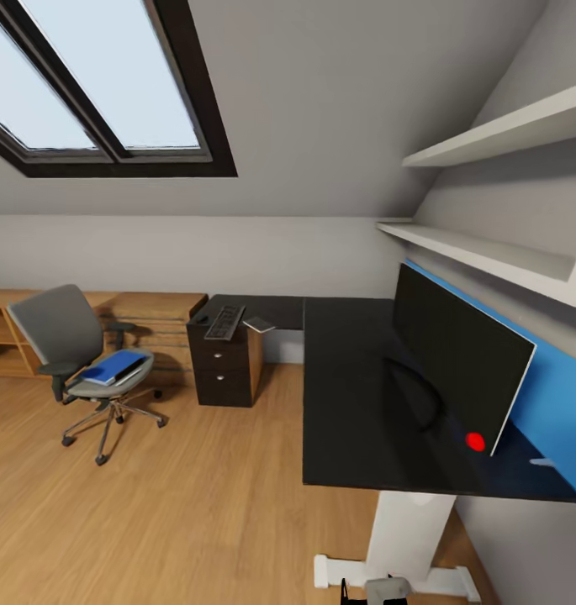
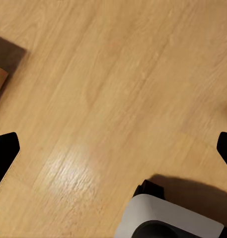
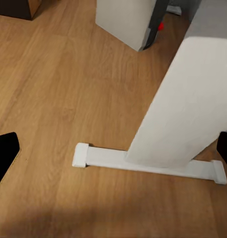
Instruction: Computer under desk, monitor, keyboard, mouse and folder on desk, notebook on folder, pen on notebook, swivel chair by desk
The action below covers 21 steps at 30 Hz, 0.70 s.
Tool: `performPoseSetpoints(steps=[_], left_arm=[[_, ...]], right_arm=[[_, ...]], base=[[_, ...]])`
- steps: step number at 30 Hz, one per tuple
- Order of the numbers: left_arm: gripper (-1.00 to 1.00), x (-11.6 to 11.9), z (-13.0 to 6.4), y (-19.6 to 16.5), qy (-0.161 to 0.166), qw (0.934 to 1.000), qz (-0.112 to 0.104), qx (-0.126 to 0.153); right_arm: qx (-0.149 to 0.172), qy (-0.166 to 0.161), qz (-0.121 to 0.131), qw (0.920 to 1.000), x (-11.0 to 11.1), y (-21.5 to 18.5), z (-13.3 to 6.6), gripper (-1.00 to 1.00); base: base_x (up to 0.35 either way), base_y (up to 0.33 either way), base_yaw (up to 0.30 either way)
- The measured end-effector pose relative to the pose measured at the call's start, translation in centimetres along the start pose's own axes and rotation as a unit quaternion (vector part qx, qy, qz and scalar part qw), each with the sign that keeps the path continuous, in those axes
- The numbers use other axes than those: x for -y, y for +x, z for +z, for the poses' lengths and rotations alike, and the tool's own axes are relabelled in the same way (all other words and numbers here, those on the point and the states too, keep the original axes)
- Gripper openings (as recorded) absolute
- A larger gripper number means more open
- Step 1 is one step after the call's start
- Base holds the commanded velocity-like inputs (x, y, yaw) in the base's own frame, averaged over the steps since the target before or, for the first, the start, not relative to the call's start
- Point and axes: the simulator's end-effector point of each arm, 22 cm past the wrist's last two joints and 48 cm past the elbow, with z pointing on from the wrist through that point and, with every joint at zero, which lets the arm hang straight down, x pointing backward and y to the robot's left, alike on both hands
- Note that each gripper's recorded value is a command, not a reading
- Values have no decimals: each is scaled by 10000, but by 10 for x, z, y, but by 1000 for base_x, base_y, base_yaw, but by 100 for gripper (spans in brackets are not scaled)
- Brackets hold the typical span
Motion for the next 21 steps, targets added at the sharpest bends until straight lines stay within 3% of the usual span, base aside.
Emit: performPoseSetpoints(steps=[21], left_arm=[[100, 0, 0, 0, 0, 10000, 0, 0]], right_arm=[[2, -4, -8, 10000, 0, 0, 0, 100]], base=[[260, 251, 0]])
